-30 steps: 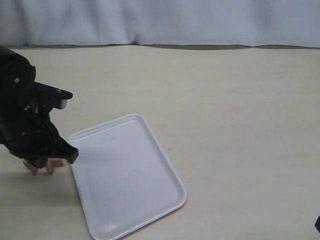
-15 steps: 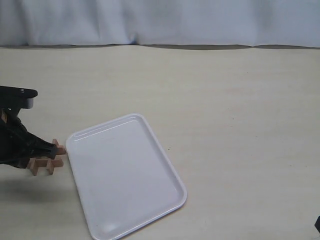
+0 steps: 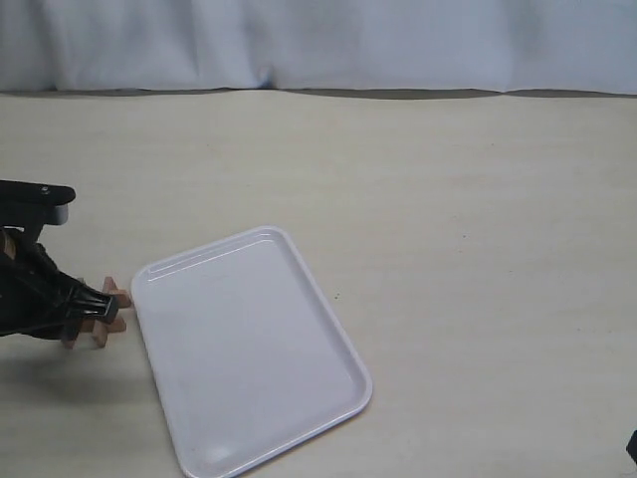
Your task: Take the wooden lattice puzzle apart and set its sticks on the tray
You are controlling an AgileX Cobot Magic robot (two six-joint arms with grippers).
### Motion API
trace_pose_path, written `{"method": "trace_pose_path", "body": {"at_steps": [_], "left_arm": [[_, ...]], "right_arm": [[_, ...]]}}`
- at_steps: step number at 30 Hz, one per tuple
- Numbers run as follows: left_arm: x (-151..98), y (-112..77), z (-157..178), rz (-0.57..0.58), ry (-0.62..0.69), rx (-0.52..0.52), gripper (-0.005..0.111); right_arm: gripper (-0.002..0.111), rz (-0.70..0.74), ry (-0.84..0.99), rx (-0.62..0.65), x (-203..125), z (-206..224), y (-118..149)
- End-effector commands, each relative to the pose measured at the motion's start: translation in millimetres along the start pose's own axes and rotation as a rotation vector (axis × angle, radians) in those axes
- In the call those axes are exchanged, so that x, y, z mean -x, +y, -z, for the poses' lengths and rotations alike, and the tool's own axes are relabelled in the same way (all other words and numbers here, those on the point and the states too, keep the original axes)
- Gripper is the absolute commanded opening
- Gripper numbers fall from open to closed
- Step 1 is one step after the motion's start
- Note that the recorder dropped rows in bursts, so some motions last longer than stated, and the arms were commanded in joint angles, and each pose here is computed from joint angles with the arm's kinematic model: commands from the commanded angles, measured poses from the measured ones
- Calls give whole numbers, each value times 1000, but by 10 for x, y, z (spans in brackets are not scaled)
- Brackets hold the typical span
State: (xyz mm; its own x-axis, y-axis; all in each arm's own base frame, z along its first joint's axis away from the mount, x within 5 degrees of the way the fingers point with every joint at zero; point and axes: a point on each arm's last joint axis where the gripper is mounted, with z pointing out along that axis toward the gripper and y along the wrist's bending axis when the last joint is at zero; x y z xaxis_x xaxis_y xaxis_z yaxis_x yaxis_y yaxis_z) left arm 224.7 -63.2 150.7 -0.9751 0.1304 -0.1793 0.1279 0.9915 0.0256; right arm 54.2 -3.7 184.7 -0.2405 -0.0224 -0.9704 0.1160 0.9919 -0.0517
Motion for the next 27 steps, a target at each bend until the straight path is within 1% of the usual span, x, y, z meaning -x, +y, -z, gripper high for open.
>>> {"method": "trace_pose_path", "body": {"at_steps": [1, 6, 13, 17, 21, 24, 27], "left_arm": [[-10, -3, -11, 11, -15, -8, 39], [-41, -9, -186, 20, 27, -2, 39], [-11, -9, -228, 31, 5, 2, 39], [-17, -11, -274, 29, 22, 5, 39], [-5, -14, -279, 29, 11, 2, 39], [3, -17, -279, 45, 2, -1, 39], [3, -17, -279, 45, 2, -1, 32]], "right_arm": [[4, -7, 1, 6, -11, 0, 5], [4, -7, 1, 6, -11, 0, 5], [4, -7, 1, 6, -11, 0, 5], [4, -7, 1, 6, -11, 0, 5], [4, -7, 1, 6, -11, 0, 5], [4, -7, 1, 6, -11, 0, 5], [4, -7, 1, 6, -11, 0, 5]]}}
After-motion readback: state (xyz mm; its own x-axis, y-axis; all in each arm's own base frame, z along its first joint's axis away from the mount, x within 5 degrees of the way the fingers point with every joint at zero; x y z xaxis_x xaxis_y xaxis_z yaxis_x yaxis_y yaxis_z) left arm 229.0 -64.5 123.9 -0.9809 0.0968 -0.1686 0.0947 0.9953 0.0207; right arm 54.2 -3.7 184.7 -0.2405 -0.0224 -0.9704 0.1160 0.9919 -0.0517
